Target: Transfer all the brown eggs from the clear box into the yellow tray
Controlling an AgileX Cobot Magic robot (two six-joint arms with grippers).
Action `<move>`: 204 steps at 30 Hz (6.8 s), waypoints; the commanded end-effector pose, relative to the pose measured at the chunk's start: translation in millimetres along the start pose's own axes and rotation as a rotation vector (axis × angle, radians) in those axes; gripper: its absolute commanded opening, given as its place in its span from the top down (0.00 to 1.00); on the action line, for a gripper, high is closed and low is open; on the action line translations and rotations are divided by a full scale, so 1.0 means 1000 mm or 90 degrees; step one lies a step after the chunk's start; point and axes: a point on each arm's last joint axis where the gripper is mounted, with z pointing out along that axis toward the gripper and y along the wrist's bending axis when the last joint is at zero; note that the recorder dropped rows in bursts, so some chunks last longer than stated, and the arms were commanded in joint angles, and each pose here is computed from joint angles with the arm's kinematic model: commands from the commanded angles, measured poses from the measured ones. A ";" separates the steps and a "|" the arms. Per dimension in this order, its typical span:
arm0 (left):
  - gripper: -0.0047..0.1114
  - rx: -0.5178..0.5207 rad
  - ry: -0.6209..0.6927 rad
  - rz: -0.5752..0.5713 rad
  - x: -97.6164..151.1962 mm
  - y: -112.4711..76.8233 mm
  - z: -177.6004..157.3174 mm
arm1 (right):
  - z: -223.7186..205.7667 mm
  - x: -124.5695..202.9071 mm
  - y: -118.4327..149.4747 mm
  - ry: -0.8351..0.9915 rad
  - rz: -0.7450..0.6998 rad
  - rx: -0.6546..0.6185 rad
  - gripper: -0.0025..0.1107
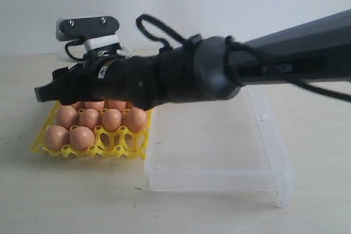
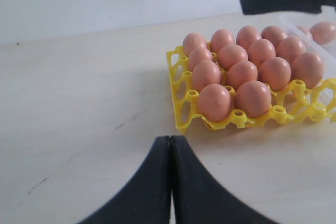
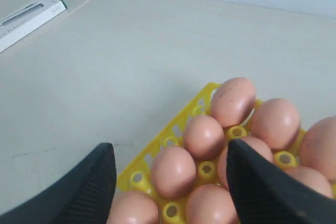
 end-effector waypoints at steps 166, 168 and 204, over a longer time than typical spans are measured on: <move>0.96 0.001 -0.011 0.002 -0.002 0.000 -0.001 | -0.013 -0.008 -0.243 0.235 0.131 0.221 0.45; 0.96 0.001 -0.011 0.002 -0.002 0.000 -0.001 | -0.012 -0.007 -0.243 0.232 0.165 0.228 0.45; 0.96 0.001 -0.011 0.002 -0.002 0.000 -0.001 | 0.020 0.028 -0.268 0.102 0.587 0.232 0.45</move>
